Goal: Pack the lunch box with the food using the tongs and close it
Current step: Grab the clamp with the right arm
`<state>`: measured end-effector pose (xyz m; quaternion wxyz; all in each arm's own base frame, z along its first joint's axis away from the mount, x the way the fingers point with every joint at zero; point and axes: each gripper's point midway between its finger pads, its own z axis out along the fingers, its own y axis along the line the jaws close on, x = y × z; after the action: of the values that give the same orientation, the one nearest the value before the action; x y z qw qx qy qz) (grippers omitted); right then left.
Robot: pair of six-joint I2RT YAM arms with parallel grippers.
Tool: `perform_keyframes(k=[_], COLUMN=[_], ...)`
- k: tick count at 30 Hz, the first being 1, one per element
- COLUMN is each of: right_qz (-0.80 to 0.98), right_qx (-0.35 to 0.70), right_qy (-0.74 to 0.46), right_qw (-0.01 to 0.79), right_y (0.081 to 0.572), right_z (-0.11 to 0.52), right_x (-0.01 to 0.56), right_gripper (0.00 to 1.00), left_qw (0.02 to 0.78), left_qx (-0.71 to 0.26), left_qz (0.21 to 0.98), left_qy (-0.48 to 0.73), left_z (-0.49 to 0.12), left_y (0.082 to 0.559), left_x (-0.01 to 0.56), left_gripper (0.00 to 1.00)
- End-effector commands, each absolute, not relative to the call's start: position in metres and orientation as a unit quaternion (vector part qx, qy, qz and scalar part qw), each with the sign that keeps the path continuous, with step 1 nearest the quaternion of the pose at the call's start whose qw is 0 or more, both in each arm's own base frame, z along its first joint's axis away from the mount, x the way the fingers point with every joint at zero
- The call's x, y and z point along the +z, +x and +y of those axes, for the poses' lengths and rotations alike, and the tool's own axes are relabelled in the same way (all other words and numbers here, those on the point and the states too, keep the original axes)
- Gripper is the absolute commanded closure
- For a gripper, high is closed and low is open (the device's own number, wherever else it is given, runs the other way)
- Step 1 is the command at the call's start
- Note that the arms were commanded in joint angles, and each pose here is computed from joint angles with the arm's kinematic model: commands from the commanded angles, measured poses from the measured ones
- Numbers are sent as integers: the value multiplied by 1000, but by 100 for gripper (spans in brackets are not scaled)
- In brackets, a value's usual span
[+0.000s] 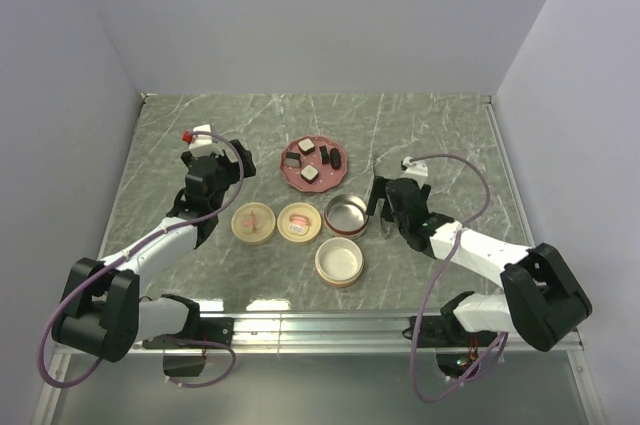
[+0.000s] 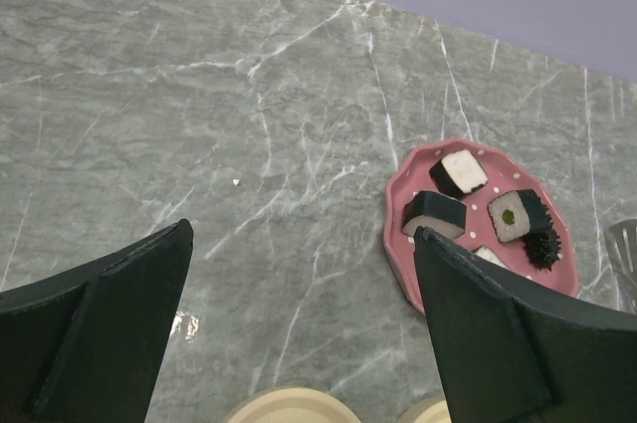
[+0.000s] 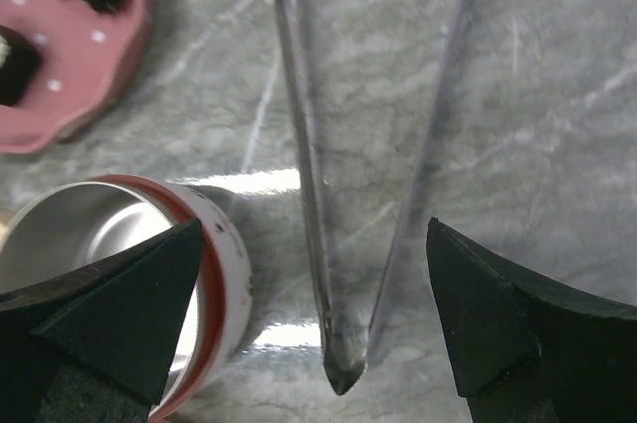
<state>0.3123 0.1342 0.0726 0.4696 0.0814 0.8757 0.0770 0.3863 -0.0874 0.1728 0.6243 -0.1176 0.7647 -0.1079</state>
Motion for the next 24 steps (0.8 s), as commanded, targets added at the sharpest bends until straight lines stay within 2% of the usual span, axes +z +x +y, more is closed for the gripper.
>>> perform_keyframes(k=[1, 16, 24], right_qz=[878, 902, 911], right_qx=[47, 33, 17], right_qy=[117, 114, 130], right_qw=[462, 414, 392], right_y=[317, 336, 337], right_z=[128, 143, 140], right_x=[71, 39, 24], right_gripper=[0, 0, 5], left_qw=[639, 640, 644], left_qx=[-122, -114, -117], left_qz=[751, 750, 746], left_qy=[-115, -123, -123], left_z=[-92, -88, -88], left_y=[389, 389, 387], left_x=[189, 189, 193], left_gripper=[0, 0, 0])
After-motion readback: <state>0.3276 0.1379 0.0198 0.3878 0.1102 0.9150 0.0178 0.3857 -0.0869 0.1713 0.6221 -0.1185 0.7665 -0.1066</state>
